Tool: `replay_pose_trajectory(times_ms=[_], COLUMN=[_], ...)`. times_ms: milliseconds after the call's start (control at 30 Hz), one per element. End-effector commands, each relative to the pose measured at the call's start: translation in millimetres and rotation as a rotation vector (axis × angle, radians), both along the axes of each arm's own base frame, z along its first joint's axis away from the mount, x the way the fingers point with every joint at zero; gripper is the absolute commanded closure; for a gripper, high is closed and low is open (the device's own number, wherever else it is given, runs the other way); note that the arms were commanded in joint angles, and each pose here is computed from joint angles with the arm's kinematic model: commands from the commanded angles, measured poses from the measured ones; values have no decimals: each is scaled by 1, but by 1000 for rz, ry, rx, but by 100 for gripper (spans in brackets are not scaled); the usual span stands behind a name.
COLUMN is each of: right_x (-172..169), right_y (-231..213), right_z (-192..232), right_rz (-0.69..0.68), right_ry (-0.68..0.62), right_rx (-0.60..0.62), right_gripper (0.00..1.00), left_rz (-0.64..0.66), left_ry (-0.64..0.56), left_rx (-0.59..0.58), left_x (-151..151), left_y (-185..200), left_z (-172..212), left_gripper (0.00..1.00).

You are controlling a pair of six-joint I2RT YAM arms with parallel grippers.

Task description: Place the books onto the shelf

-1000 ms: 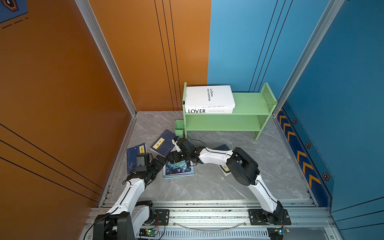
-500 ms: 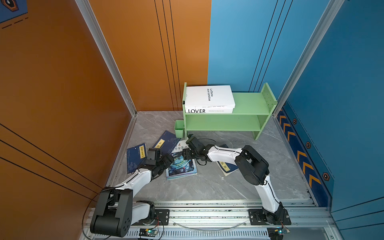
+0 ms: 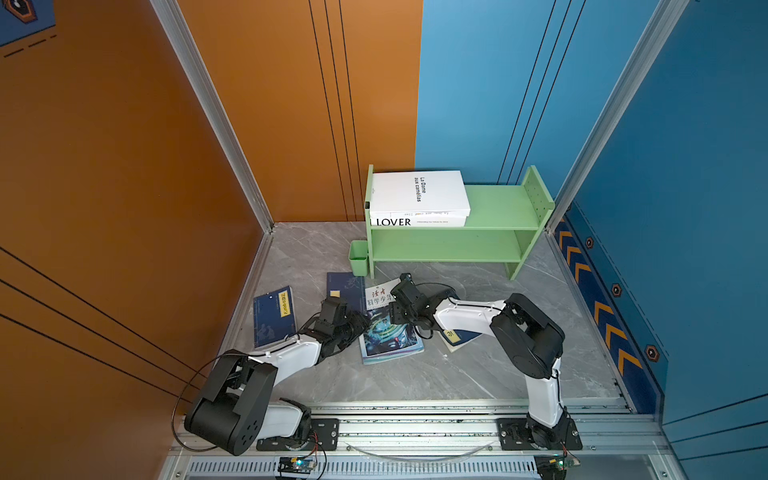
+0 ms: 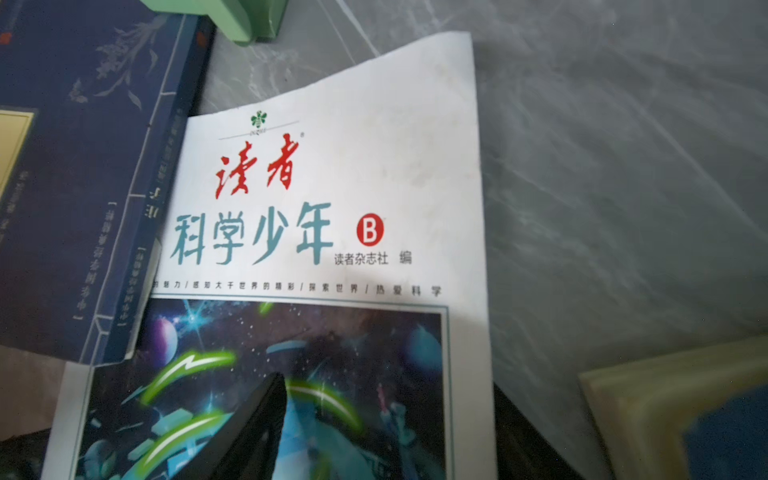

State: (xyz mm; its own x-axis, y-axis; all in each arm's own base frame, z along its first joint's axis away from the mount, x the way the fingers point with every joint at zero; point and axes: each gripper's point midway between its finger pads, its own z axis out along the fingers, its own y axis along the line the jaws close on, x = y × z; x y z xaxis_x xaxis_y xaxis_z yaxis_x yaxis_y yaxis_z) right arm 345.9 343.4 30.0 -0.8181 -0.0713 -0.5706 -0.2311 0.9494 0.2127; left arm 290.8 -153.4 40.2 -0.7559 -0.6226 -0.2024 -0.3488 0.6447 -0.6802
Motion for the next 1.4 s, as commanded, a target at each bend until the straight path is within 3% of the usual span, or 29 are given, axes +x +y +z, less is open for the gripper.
replay_pose_trajectory(times_ms=[0,367,467,700,900,1100,1367], right_x=[-30,-26,-30,-30,-24,-16,-7], right_y=[-6,-33,-39,-49,-59,-67,-74], right_z=[-20,-24,-24,-24,-15,8,55], right_rz=[23,-43,-45,-58,-72,-98,-120], right_ry=[123,148,149,144,129,88,10], right_rx=[0,39,29,10,-1,22,108], right_gripper=[28,28,28,28,28,28,18], left_rz=[-96,-192,-209,-151,-149,-148,-156], left_ry=[-60,-27,-28,-54,-66,-58,-124], left_rx=[-196,-373,-427,-612,-597,-601,-613], left_x=[-1,-17,-19,-10,-6,-4,0], left_y=[-43,-104,-123,-148,-149,-148,-147], left_z=[29,16,9,-3,-7,-9,13], left_gripper=[42,51,57,65,66,99,100])
